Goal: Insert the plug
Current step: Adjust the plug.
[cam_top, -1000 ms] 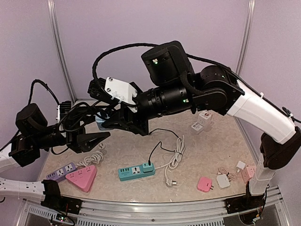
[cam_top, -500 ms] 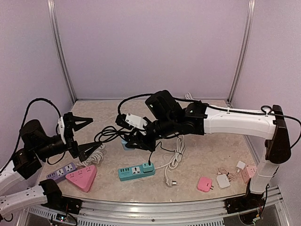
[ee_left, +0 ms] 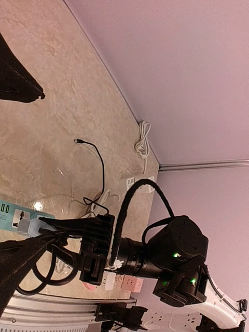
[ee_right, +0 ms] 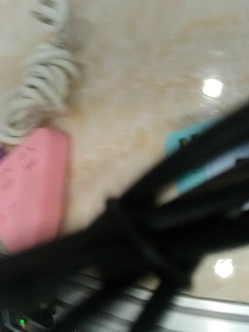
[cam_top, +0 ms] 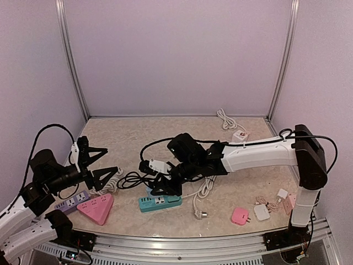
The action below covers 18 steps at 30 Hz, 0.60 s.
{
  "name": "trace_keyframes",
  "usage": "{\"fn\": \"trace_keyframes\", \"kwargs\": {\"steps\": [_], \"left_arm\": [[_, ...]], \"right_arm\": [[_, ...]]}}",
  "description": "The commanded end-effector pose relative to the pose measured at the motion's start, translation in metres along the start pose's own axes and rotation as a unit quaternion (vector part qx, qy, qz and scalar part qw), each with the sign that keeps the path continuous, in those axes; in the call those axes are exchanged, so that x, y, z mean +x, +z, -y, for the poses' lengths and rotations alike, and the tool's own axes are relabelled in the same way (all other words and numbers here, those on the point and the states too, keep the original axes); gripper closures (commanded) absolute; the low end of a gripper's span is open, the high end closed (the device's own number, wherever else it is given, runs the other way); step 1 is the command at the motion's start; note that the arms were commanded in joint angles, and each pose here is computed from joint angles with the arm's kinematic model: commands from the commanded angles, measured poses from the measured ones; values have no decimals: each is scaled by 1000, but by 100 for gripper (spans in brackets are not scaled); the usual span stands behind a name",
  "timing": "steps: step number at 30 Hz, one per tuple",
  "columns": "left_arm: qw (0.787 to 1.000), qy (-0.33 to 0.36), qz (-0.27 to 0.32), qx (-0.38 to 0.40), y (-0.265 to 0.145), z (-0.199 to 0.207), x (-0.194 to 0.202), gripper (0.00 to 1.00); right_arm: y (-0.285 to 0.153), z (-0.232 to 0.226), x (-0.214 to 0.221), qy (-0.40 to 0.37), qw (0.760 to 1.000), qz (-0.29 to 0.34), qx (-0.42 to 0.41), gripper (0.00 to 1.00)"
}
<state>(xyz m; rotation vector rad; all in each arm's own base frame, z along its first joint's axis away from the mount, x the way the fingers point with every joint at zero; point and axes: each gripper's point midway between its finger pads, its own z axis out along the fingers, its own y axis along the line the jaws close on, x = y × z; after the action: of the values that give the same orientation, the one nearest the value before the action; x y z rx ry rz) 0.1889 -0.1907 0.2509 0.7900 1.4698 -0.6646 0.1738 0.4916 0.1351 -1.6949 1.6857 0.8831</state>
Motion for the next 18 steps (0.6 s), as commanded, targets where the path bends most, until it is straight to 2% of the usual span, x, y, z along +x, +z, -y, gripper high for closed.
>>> {"fn": "trace_keyframes", "kwargs": {"steps": [1,10,18], "left_arm": [[1000,-12,-7,27,5,10,13,13],[999,-24,-25,38,13,17,35,12],[998,-20,-31,42,14,19,40,13]], "right_arm": [[5,0,9,8,1000,9,-12,100],[22,2,37,14,1000,-11,-9,100],[26,8,64,-3,998,-62,13,100]]}}
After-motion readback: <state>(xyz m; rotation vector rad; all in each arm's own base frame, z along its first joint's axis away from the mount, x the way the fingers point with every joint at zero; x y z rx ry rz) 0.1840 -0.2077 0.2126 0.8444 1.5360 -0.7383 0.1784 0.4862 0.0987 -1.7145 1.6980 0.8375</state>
